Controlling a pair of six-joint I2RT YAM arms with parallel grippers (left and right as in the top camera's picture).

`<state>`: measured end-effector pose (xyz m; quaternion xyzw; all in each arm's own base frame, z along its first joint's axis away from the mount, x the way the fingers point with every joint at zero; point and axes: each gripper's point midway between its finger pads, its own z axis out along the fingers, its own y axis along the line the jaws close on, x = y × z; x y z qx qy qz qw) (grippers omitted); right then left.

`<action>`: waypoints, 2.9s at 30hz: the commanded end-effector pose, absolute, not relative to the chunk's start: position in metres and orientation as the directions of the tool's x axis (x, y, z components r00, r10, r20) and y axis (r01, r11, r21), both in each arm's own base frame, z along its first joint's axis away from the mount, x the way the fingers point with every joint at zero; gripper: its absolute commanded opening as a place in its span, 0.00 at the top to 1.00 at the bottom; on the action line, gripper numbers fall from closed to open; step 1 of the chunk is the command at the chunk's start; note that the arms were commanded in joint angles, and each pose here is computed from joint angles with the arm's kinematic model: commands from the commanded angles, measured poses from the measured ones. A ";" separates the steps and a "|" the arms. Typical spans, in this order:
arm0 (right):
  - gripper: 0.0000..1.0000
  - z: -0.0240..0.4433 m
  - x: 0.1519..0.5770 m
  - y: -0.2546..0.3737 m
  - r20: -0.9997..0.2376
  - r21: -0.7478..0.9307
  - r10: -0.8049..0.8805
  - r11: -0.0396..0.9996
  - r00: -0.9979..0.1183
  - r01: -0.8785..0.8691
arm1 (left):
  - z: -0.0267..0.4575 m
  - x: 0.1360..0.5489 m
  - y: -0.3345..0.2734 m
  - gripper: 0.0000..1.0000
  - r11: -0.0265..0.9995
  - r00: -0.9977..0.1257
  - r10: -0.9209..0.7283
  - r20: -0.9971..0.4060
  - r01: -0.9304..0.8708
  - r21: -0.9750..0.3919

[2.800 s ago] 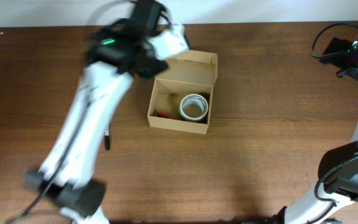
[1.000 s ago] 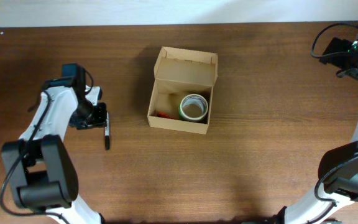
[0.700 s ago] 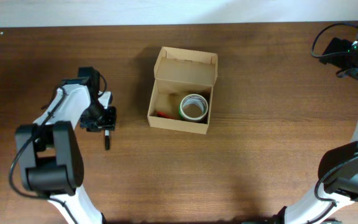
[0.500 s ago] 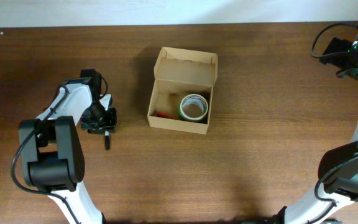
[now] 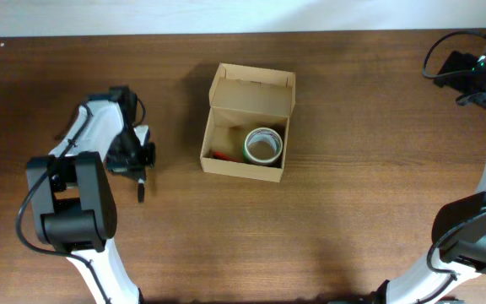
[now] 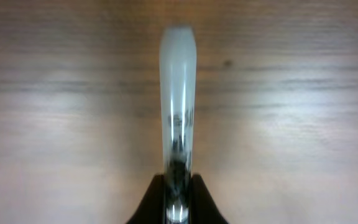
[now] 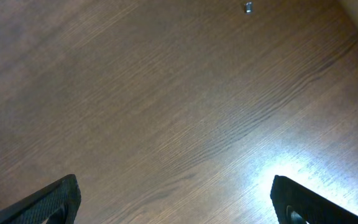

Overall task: Pack container
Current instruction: 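Lift the black marker and carry it over the box, then lower the black marker into the box, release, and withdraw left arm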

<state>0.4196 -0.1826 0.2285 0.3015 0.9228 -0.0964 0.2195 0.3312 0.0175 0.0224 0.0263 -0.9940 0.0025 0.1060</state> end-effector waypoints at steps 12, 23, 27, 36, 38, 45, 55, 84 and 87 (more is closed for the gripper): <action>0.01 0.238 0.420 -0.186 -0.487 -0.047 0.509 0.796 -0.710 0.603 | 0.238 0.461 -0.047 0.99 0.838 -0.759 0.540 -0.363 0.525 0.150; 0.01 0.238 0.420 -0.186 -0.487 -0.047 0.509 0.796 -0.710 0.603 | 0.260 0.414 -0.192 0.98 0.200 -0.115 0.952 -0.283 0.935 0.293; 0.01 0.238 0.420 -0.186 -0.487 -0.047 0.509 0.796 -0.710 0.603 | 0.239 0.396 -0.229 0.99 0.065 -0.001 0.970 -0.243 0.965 0.254; 0.01 0.238 0.420 -0.186 -0.487 -0.047 0.509 0.796 -0.710 0.603 | 0.173 0.370 -0.244 0.99 -0.051 0.056 0.991 -0.119 0.998 0.046; 0.01 0.238 0.420 -0.186 -0.487 -0.047 0.509 0.796 -0.710 0.603 | 0.165 0.370 -0.245 0.99 -0.051 0.054 0.993 -0.109 0.998 0.027; 0.01 0.238 0.420 -0.186 -0.487 -0.047 0.509 0.796 -0.710 0.603 | 0.130 0.355 -0.237 0.99 -0.049 0.045 0.998 -0.049 0.994 -0.096; 0.01 0.238 0.420 -0.186 -0.487 -0.047 0.509 0.796 -0.710 0.603 | 0.088 0.344 -0.230 0.99 -0.047 0.046 0.999 -0.006 0.984 -0.173; 0.01 0.238 0.420 -0.186 -0.487 -0.047 0.509 0.796 -0.710 0.603 | 0.072 0.350 -0.217 0.00 0.011 -0.004 0.999 0.053 0.992 -0.124; 0.01 0.238 0.420 -0.186 -0.487 -0.047 0.509 0.796 -0.710 0.603 | 0.095 0.365 -0.219 0.01 0.088 -0.088 0.996 -0.001 0.996 -0.030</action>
